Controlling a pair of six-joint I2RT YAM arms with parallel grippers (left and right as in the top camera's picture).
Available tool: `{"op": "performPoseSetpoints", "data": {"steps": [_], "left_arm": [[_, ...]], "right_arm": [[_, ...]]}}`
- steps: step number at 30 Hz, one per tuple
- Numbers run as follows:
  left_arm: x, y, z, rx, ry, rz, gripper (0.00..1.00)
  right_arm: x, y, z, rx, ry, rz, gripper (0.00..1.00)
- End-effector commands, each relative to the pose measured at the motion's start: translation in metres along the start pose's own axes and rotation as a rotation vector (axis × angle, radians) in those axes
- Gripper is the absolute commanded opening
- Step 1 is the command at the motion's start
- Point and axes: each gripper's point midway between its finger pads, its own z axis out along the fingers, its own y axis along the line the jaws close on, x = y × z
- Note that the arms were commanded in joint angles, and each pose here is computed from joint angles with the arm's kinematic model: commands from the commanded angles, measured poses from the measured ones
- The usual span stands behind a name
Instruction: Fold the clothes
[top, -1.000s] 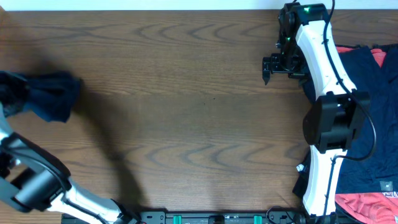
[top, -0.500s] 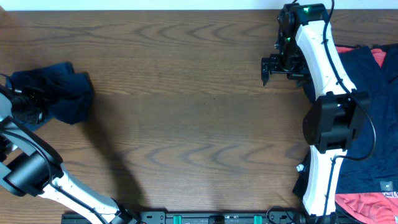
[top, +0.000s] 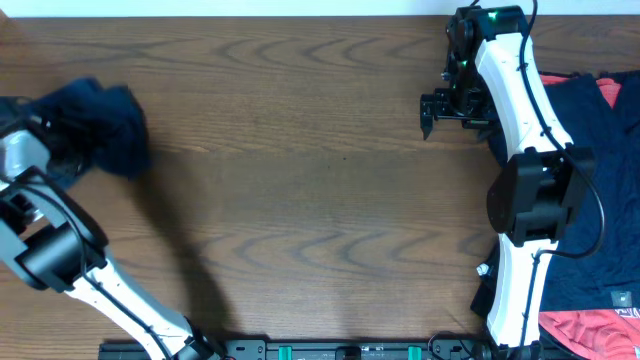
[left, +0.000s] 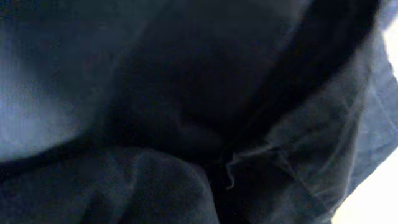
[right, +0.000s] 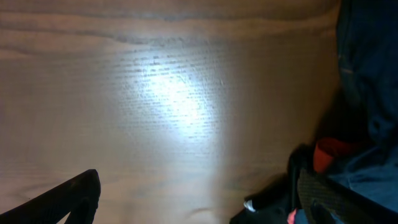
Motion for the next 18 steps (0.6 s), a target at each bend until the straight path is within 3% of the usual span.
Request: {"op": "performPoseSetpoints", "data": {"steps": [1, 5, 14, 18], "left_arm": [[0.006, -0.004, 0.035, -0.028, -0.022, 0.078, 0.06], [-0.021, -0.033, 0.037, 0.040, -0.165, 0.150, 0.06], [-0.092, -0.052, 0.011, 0.024, -0.521, 0.194, 0.06], [-0.100, -0.058, 0.006, 0.046, -0.562, 0.202, 0.06]], "right_arm": [[0.007, 0.005, -0.003, 0.000, 0.009, -0.030, 0.99], [0.010, 0.006, -0.003, 0.003, 0.022, -0.034, 0.99], [0.013, 0.015, -0.003, 0.008, 0.022, -0.058, 0.99], [0.014, 0.019, -0.003, -0.001, 0.024, -0.063, 0.99]]}}
